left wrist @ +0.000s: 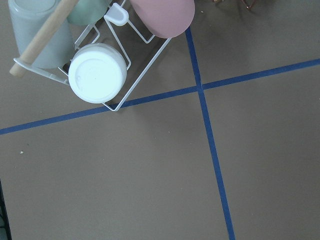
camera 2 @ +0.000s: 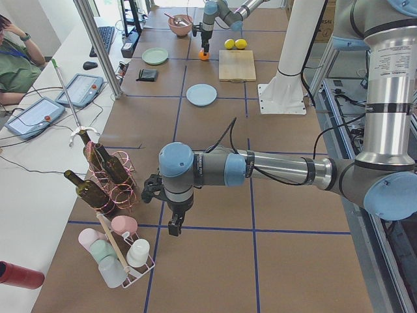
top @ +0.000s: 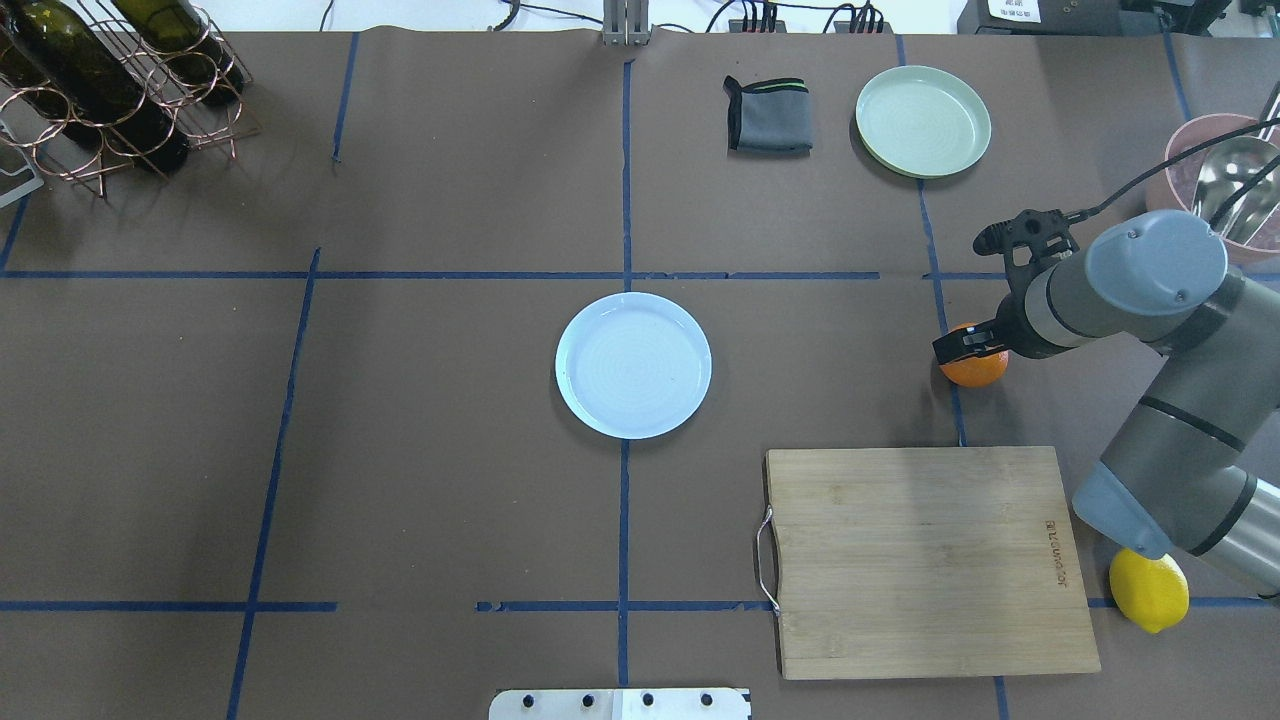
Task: Pick orange to plate
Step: 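Lower the right gripper onto the orange and close it, then carry the orange with the right gripper over the light blue plate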
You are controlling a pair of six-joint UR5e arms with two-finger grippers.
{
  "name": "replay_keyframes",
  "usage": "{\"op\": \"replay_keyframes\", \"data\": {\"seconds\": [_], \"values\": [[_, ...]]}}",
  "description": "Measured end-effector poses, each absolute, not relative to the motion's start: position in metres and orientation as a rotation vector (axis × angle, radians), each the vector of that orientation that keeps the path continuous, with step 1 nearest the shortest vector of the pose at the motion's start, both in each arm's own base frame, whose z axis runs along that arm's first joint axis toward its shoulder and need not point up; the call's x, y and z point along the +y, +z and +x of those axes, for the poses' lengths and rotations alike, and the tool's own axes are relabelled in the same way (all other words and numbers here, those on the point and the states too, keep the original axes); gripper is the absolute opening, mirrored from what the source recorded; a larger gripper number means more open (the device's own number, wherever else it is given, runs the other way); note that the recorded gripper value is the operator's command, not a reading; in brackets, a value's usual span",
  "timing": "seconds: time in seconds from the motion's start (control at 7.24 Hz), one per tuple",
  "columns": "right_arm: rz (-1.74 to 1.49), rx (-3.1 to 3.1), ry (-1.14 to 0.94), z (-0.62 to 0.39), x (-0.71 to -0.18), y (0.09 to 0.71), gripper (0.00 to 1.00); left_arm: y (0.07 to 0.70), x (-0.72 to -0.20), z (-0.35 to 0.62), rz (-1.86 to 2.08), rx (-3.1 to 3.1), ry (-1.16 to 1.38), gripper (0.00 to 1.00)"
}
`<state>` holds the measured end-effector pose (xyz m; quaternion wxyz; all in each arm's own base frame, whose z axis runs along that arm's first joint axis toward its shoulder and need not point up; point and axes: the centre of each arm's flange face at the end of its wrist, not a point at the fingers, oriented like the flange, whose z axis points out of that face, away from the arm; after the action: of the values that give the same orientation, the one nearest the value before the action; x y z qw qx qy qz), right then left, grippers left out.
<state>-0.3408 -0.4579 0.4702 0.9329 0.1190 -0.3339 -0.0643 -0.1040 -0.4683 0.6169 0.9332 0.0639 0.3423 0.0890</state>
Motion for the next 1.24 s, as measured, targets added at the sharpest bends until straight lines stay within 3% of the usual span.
{"op": "replay_keyframes", "data": {"seconds": [0.28, 0.41, 0.55, 0.69, 0.97, 1.24], "values": [[0.238, -0.670, -0.137, -0.352, -0.461, 0.476, 1.00, 0.616, -0.468, -0.104, 0.132, 0.700, 0.183, 1.00], [0.233, -0.665, -0.142, -0.359, -0.462, 0.479, 0.80, 0.616, -0.469, -0.104, 0.134, 0.700, 0.184, 1.00], [0.228, -0.662, -0.146, -0.364, -0.462, 0.481, 0.09, 0.615, -0.469, -0.104, 0.136, 0.699, 0.185, 1.00], [0.227, -0.663, -0.143, -0.366, -0.463, 0.480, 0.00, 0.614, -0.469, -0.104, 0.137, 0.699, 0.185, 1.00], [0.242, -0.699, -0.118, -0.371, -0.466, 0.456, 0.00, 0.614, -0.469, -0.104, 0.139, 0.699, 0.186, 1.00], [0.248, -0.787, -0.045, -0.405, -0.473, 0.381, 0.00, 0.614, -0.469, -0.104, 0.138, 0.699, 0.186, 1.00]]}}
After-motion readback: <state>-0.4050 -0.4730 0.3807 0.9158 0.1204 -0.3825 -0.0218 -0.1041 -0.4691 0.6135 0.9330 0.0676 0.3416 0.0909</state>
